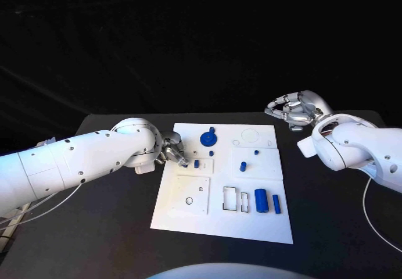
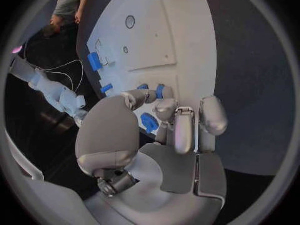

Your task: Assemble the parts on the task board

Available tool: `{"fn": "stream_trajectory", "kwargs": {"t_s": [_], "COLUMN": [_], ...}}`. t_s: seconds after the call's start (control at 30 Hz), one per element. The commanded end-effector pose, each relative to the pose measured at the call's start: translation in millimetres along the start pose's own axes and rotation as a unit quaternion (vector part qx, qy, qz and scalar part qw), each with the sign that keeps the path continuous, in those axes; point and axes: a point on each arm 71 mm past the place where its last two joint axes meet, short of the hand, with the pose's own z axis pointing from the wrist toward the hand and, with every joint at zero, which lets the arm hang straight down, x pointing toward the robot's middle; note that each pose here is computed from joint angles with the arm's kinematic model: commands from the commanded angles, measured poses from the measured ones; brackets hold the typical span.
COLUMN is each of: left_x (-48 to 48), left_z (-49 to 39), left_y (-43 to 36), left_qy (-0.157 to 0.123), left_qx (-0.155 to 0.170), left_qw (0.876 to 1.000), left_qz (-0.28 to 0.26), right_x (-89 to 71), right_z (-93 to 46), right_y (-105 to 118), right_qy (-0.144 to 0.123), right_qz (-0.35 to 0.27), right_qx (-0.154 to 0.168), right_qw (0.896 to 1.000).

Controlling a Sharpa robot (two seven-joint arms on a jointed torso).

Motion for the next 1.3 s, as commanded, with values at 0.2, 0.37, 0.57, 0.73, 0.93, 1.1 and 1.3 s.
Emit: {"fn": "stream_trajectory", "kwargs": {"t_s": [0.2,0.37,0.57,0.73,0.93,1.1,1.3], "left_x": [7.0,6.1,5.9,5.4,4.1,2.4,0.4], "left_z": [3.0,3.8,4.8,5.2,5.1,4.4,3.0], "left_y": [-2.6,-1.9,-0.9,1.2,3.9,6.1,8.0], "left_qy": [0.016,0.012,0.013,0.013,0.009,0.003,-0.007], "left_qx": [-0.002,-0.007,-0.011,-0.016,-0.020,-0.022,-0.022], "left_qw": [1.000,1.000,1.000,1.000,1.000,1.000,1.000], "left_qz": [-0.006,-0.008,-0.008,-0.008,-0.010,-0.013,-0.020], "right_x": [0.8,0.6,0.4,0.0,-0.3,-0.5,-0.7], "right_z": [-0.2,-0.3,-0.5,-0.5,-0.5,-0.6,-0.5], "right_y": [0.6,0.5,0.4,0.2,0.1,0.0,-0.1], "right_qy": [0.005,0.004,0.004,0.004,0.003,0.002,0.002], "right_qz": [0.000,0.000,0.000,0.000,0.000,0.000,0.000], "right_qx": [-0.003,-0.003,-0.003,-0.003,-0.003,-0.004,-0.004], "right_qw": [1.000,1.000,1.000,1.000,1.000,1.000,1.000]}}
